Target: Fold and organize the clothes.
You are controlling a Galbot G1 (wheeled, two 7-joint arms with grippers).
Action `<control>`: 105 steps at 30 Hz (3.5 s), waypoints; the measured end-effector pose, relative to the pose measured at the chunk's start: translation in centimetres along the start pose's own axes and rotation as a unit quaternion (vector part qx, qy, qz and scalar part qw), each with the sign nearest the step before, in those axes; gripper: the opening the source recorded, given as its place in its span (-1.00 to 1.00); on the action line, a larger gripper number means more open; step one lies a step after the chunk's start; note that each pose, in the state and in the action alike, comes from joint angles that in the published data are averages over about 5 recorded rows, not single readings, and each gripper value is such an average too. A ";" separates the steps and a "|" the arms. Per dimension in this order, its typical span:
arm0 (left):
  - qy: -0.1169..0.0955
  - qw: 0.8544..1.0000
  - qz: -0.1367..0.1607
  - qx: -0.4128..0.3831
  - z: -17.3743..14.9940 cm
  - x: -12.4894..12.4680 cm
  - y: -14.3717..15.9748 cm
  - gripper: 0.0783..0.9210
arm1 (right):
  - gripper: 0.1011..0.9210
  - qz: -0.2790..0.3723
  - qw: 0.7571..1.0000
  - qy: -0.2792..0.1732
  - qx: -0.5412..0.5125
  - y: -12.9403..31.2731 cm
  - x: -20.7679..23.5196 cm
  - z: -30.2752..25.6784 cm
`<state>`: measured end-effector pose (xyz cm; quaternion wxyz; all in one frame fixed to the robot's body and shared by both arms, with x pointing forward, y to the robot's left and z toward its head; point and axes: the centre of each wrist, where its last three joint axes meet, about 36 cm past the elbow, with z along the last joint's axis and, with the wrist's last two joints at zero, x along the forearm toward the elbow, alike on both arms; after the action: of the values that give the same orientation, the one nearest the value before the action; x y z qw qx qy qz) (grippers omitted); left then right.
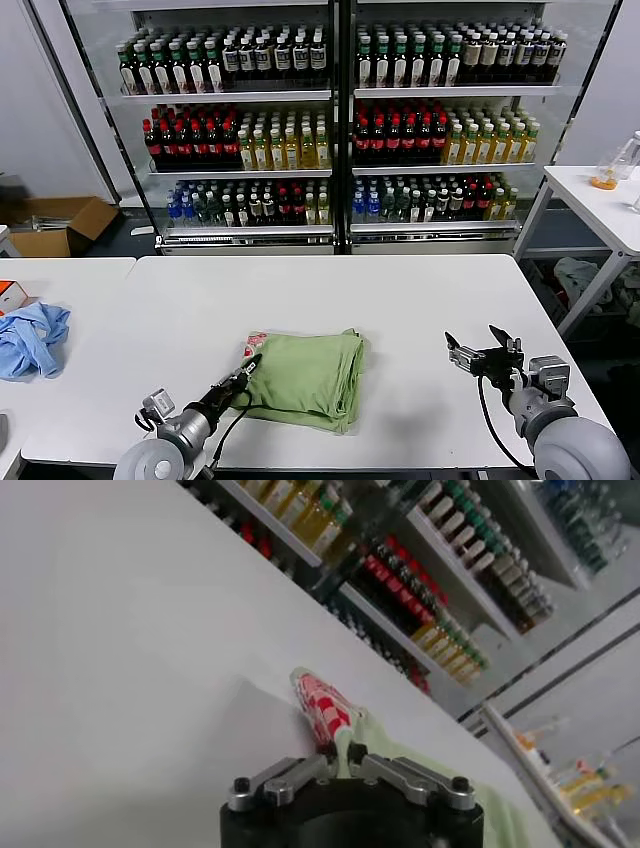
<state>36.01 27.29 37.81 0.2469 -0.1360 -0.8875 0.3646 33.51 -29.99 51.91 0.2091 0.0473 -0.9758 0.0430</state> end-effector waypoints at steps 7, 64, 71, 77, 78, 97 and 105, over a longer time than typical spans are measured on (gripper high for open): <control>-0.022 0.999 0.004 0.032 -2.1 2.2 0.9 -0.94 | 0.76 -0.001 1.000 -0.003 0.000 -0.2 -0.1 -0.3; 0.037 0.941 -0.002 -0.335 1.8 -5.7 -9.5 -0.39 | 0.76 -0.021 0.999 -0.029 0.000 0.6 0.0 -1.1; 0.025 0.954 0.030 -0.298 3.1 -5.4 -11.1 0.11 | 0.76 -0.034 0.999 -0.029 -0.007 1.2 -0.6 -0.8; -0.002 0.962 0.033 -0.272 3.1 -3.0 -11.5 0.52 | 0.76 -0.059 0.998 -0.027 -0.022 2.9 -2.1 -0.4; -0.010 0.962 0.027 -0.270 3.0 -2.6 -11.2 0.58 | 0.76 -0.064 0.997 -0.025 -0.026 3.4 -2.5 -0.3; -0.143 0.936 -0.144 -0.287 -2.0 5.0 -4.5 0.77 | 0.76 -0.184 0.979 0.029 -0.078 17.2 -11.0 1.4; -0.159 0.929 -0.167 -0.291 -2.7 6.3 -3.7 0.77 | 0.70 -0.196 0.975 0.053 -0.092 20.4 -12.6 2.5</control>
<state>31.95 28.90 44.22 0.1098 0.0079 -0.9921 0.0607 41.73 -9.03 43.15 0.2686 0.2159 -0.9347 -0.0868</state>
